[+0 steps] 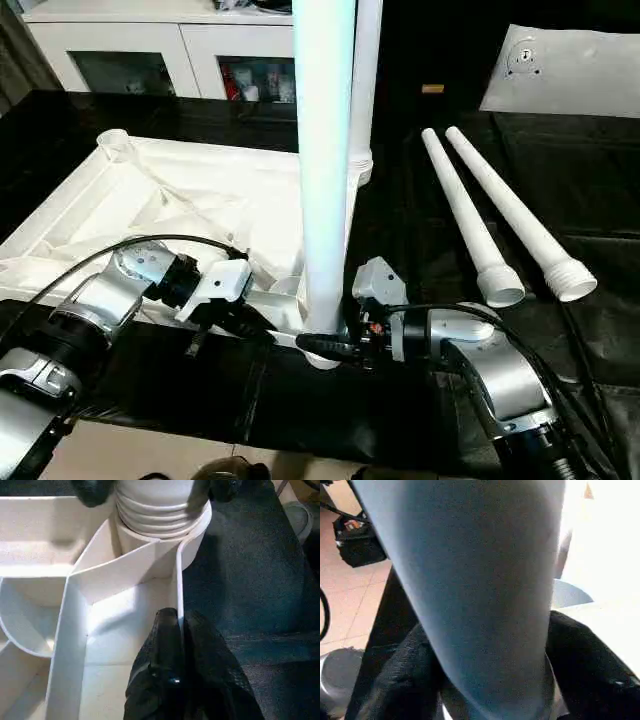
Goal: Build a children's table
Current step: Rotate leg to tighten
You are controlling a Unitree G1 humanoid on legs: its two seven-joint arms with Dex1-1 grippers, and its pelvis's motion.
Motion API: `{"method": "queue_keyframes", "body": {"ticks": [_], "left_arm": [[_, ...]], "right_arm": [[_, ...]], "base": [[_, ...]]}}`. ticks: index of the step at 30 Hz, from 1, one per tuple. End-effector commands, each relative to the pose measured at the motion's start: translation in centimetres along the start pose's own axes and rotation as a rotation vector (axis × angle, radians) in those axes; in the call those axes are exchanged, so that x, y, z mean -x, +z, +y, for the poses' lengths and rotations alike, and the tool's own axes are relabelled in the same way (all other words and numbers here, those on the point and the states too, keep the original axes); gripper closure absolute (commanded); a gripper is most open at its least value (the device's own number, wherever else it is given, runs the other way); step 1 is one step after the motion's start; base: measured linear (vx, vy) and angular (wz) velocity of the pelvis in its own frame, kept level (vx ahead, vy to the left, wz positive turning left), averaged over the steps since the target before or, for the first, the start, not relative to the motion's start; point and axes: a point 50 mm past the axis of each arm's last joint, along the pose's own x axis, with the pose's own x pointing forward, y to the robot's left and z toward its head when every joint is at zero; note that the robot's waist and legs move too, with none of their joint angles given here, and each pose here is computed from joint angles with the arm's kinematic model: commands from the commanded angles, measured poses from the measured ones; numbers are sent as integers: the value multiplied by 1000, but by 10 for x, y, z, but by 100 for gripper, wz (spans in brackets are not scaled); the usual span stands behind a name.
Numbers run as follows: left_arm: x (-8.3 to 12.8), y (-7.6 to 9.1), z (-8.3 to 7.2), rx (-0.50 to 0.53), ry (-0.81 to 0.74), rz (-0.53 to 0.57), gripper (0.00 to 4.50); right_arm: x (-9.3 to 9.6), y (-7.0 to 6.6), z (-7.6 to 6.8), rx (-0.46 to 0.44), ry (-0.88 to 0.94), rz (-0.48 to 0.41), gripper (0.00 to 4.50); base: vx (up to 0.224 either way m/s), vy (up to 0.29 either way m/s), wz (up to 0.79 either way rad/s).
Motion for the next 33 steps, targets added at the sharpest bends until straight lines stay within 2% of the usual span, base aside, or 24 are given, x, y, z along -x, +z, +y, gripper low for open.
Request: {"method": "queue_keyframes", "body": {"ticks": [1, 8, 10, 13, 16, 20, 21, 22, 24, 25, 26, 33], "left_arm": [[-1, 6, 0, -39, -48, -2, 450], [-3, 5, 0, -1, -11, -33, 450], [-5, 6, 4, 29, 54, -48, 450], [-8, 6, 14, 87, 213, -50, 450], [-13, 12, 29, 159, 419, -93, 450], [-20, 19, 39, 252, 605, -127, 450], [-22, 24, 42, 295, 682, -151, 450], [-25, 27, 43, 307, 705, -165, 450], [-26, 29, 43, 316, 720, -174, 450], [-28, 31, 42, 316, 720, -178, 450], [-29, 32, 41, 304, 711, -180, 450], [-26, 27, 30, 236, 618, -133, 450]], "right_arm": [[-2, 0, 2, -18, 9, -3, 178], [-8, -5, 10, -67, -11, -13, 193], [-13, -5, 10, -80, -66, -23, 194], [-29, -7, 2, -138, -251, -44, 194], [-46, -2, -11, -189, -456, -97, 195], [-60, 0, -19, -260, -608, -105, 195], [-66, 0, -20, -307, -659, -99, 195], [-67, 1, -22, -300, -691, -90, 195], [-68, 2, -23, -293, -716, -85, 195], [-69, 3, -23, -293, -717, -95, 140], [-69, 4, -23, -281, -723, -108, 126], [-56, 9, -26, -205, -720, -163, 76]], "base": [[0, 0, 0], [0, 0, 0], [0, 0, 0], [0, 0, 0], [0, 0, 0], [0, 0, 0], [0, 0, 0], [0, 0, 0], [0, 0, 0], [0, 0, 0], [0, 0, 0], [0, 0, 0]]}}
